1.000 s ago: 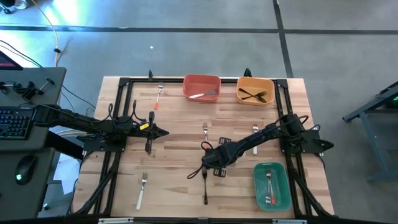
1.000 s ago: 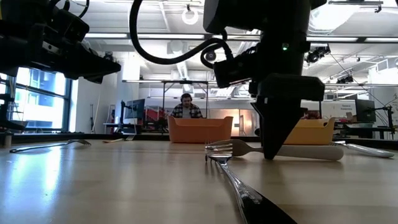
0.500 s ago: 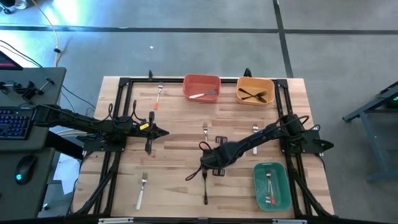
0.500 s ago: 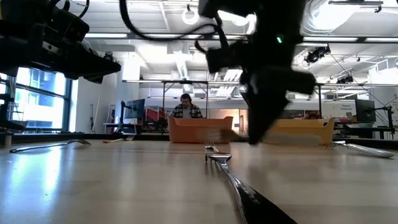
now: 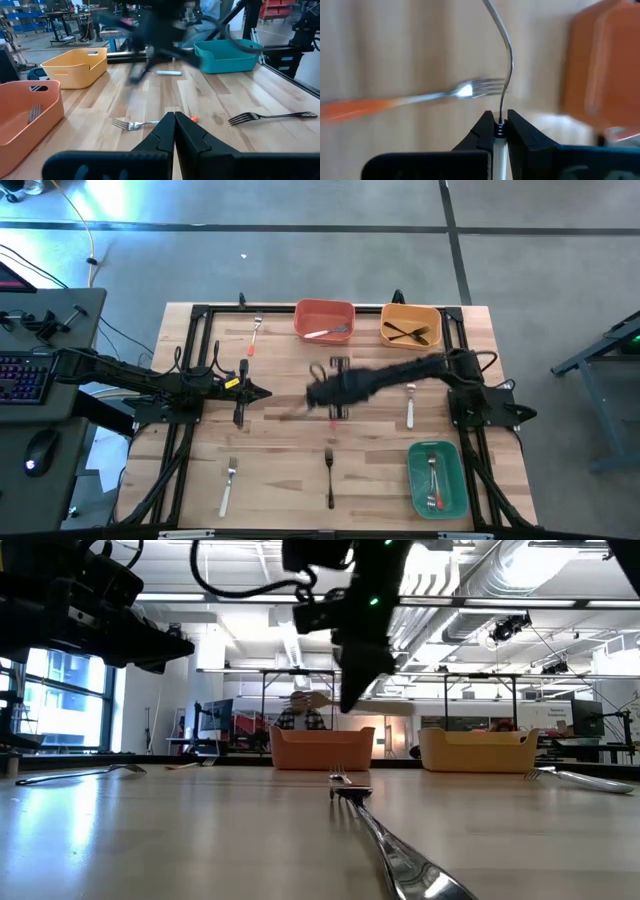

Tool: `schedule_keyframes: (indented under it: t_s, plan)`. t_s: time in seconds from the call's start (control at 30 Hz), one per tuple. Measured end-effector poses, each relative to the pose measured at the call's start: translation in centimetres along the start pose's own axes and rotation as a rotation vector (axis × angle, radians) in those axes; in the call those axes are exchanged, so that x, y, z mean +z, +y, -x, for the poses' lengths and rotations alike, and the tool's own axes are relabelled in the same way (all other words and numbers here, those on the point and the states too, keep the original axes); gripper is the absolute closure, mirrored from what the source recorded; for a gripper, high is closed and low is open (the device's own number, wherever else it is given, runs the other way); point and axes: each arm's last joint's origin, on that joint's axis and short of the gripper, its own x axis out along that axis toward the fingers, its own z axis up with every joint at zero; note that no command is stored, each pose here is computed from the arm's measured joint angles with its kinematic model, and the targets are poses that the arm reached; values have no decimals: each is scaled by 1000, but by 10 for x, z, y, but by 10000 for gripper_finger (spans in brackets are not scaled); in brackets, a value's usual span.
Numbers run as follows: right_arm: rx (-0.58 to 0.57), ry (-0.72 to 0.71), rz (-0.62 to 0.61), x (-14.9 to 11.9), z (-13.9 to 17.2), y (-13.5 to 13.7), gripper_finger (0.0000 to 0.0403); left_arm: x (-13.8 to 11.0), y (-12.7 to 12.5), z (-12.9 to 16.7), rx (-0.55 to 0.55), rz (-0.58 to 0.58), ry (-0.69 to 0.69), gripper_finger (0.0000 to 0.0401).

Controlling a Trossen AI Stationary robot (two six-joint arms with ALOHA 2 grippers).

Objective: Sort silverware by color (type)
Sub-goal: Put the white fork into the orange bin

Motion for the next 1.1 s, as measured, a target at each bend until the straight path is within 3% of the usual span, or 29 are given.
schedule_keyframes:
  t_s: [0.37,0.57,0.8,0.97,1.1]
  plan:
    - [-137,-179,-163,8,-51,-133,402,0,0,0,0,-16,0,400]
    - [-70,-275,-218,-4,-73,-182,402,0,0,0,0,-16,-2,400]
    - [-23,-246,-192,-22,-117,-205,402,1,0,0,1,-15,-9,400]
    - [14,-261,-220,-31,-125,-217,396,1,0,0,1,-15,-14,400]
    - [12,-266,-254,-32,-126,-220,361,2,0,0,1,-15,-15,400]
